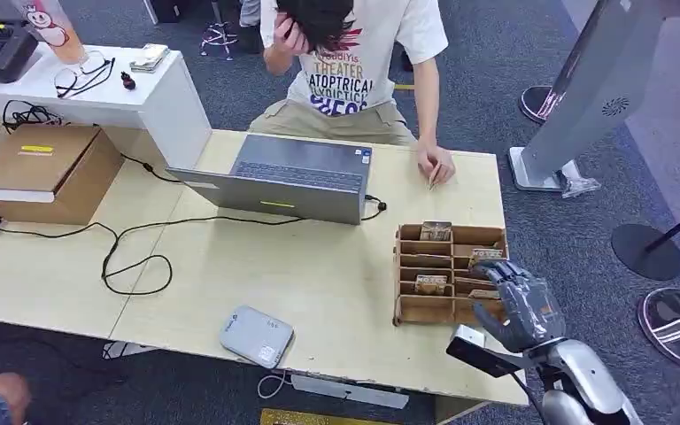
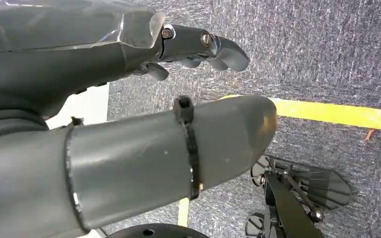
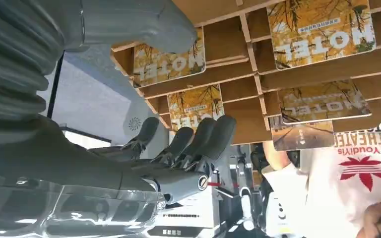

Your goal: Pass the card to the sensor for recognition and then transmit it.

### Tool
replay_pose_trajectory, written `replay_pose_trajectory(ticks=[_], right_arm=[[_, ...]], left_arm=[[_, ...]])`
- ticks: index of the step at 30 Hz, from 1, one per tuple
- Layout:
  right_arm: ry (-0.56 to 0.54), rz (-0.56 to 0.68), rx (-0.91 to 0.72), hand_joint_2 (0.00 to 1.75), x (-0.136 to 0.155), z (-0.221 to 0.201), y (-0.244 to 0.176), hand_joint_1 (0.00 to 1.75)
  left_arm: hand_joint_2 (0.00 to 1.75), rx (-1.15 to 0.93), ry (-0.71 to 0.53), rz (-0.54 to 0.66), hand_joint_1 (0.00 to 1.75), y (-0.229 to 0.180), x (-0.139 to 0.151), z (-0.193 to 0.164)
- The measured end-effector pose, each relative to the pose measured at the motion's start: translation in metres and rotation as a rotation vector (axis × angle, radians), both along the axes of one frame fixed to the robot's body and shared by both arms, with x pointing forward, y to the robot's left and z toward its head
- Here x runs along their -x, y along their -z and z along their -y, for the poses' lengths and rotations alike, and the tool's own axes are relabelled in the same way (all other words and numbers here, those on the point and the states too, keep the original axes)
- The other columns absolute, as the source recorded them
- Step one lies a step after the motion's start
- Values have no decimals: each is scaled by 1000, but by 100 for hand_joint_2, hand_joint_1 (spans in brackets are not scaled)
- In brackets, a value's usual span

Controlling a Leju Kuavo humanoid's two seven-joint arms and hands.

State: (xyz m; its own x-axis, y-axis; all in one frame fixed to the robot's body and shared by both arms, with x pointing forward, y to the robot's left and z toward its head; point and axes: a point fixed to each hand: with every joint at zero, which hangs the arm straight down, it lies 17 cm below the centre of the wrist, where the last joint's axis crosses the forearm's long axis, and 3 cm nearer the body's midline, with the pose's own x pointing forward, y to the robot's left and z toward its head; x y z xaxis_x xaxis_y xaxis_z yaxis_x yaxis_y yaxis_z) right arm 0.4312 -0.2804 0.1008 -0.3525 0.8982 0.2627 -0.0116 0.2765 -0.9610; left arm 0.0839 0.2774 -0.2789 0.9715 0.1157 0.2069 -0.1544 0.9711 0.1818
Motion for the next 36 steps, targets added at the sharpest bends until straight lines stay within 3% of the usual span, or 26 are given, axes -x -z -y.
replay_pose_trajectory(ticks=[18,23,25,30,36], right_arm=[[25,-20,-19,175,-1,10,5,75],[26,-26,-24,175,-1,12,7,68],[26,-29,-24,175,-1,13,8,73],[31,-41,-30,175,-1,16,12,66],[35,-45,-32,175,-1,17,13,72]], left_arm=[[0,-8,-2,-1,0,0,0,-1],[0,-8,-3,-1,0,0,0,-1],[0,-8,-3,0,0,0,0,-1],[0,-9,-5,0,0,0,0,-1],[0,-9,-3,0,0,0,-1,-1]])
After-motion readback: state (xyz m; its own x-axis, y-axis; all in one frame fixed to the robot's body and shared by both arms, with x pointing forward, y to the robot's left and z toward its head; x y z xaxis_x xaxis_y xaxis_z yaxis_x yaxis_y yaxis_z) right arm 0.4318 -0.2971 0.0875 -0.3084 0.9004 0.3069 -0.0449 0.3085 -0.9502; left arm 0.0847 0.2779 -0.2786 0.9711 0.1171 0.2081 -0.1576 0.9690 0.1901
